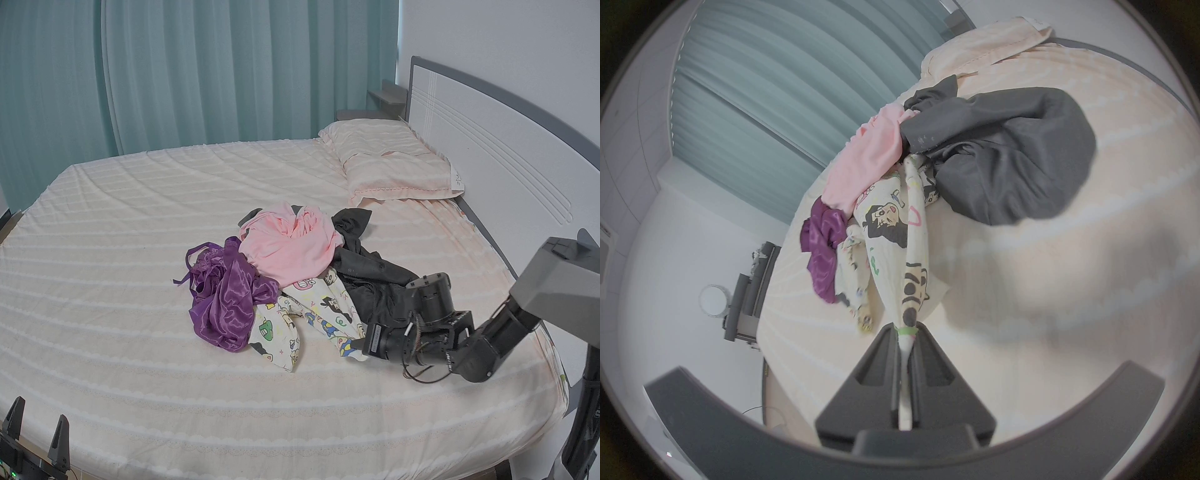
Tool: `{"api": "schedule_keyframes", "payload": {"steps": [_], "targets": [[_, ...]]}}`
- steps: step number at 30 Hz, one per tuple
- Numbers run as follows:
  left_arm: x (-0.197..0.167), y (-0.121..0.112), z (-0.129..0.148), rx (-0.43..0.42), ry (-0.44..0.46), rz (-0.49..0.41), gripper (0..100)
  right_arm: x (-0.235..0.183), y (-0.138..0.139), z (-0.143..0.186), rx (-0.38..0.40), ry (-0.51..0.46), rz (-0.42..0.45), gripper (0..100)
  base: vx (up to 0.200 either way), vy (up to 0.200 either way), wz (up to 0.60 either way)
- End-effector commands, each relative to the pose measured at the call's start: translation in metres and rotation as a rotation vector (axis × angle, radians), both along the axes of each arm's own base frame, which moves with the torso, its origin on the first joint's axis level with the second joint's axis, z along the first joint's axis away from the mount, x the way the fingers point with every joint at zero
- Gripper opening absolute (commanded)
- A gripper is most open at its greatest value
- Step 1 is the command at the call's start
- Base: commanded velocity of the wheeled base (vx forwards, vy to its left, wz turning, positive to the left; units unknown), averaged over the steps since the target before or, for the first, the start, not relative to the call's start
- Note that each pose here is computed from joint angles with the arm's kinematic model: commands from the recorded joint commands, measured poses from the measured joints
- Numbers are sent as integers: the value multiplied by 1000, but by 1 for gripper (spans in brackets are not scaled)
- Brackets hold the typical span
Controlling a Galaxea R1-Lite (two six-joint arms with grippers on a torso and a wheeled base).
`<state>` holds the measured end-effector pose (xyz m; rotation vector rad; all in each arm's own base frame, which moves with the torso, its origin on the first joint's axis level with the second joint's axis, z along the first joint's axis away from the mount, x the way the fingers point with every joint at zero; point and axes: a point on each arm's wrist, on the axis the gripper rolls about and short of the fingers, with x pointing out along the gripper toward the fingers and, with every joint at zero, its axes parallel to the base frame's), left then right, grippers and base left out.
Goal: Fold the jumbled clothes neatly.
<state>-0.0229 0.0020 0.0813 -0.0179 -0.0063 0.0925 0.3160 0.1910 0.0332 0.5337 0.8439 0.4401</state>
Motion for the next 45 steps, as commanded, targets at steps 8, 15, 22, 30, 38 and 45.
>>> {"api": "schedule_keyframes", "payload": {"steps": [8, 15, 22, 30, 38, 45], "targets": [[0, 0, -5, 10, -1, 0, 100, -139, -82, 44, 239, -52, 42, 0, 0, 0, 0], [0, -1, -5, 50, -1, -25, 100, -166, -95, 60, 364, -123, 62, 0, 0, 0, 0], [0, -2, -4, 90, -4, -81, 100, -177, -101, 79, 462, -157, 96, 0, 0, 0, 0], [0, -2, -4, 90, -4, -81, 100, -181, -103, 79, 453, -143, 109, 0, 0, 0, 0], [0, -2, -4, 73, -2, -63, 100, -183, -104, 84, 461, -181, 115, 0, 0, 0, 0], [0, -1, -4, 39, -8, -20, 100, -176, -103, 96, 487, -258, 104, 0, 0, 0, 0]]}}
